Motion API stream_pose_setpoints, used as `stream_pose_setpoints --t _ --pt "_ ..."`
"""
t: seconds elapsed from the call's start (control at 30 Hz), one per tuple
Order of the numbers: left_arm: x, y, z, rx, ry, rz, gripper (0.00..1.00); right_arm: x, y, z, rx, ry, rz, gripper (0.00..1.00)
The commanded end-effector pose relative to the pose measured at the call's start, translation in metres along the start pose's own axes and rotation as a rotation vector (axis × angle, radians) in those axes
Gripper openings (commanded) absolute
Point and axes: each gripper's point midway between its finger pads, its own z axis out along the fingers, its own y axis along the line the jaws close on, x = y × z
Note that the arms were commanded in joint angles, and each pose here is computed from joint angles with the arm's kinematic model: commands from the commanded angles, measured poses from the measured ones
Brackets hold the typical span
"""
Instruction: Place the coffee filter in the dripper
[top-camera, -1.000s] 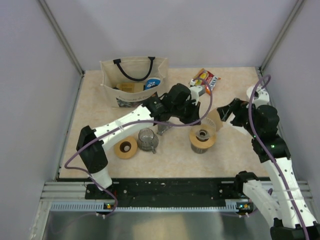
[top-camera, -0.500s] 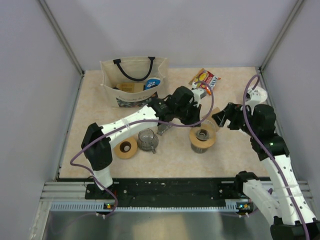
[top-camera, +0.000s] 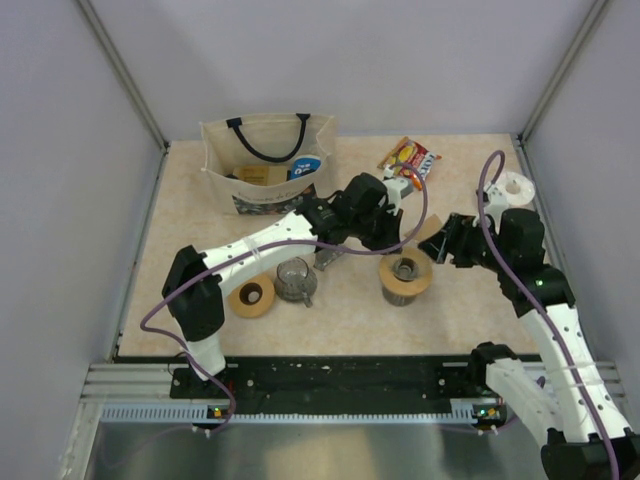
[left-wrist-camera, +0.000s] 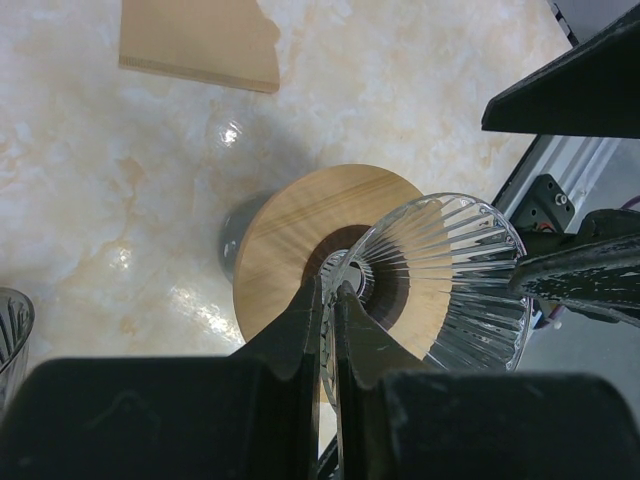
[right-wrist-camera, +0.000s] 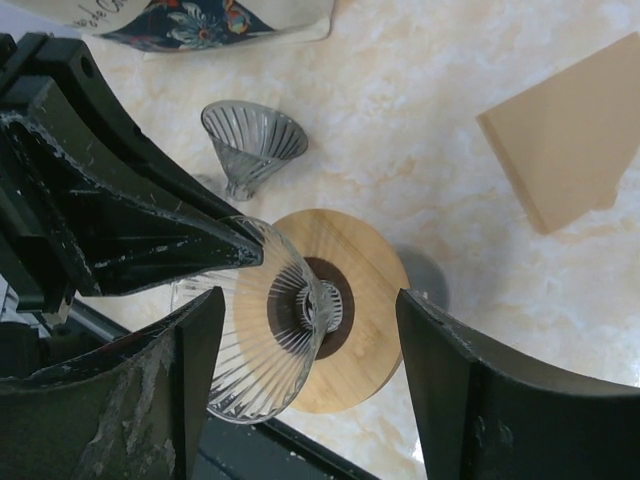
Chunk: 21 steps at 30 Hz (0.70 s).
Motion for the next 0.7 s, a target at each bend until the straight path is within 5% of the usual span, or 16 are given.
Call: stream_pose_setpoints --t 0.0,0.2,0.43,0.67 --pt "0.017 0.018 0.009 -0.044 0.040 0.035 0.00 0.011 0.005 0.002 -0.042 0.049 0.008 0.68" --pt "0.026 0.023 0.016 -0.050 0.057 0.026 0.00 0.027 0.007 0.009 -0.079 0.119 0.047 0.61" --pt "0.027 0.032 0.013 -0.104 0.066 0.017 0.00 0.034 -0.002 0.013 -0.041 0.134 0.074 0.26" --pt "0.033 0.034 0.018 -0.113 0.097 -0.002 0.00 0.046 -0.020 0.016 0.041 0.165 0.086 0.08"
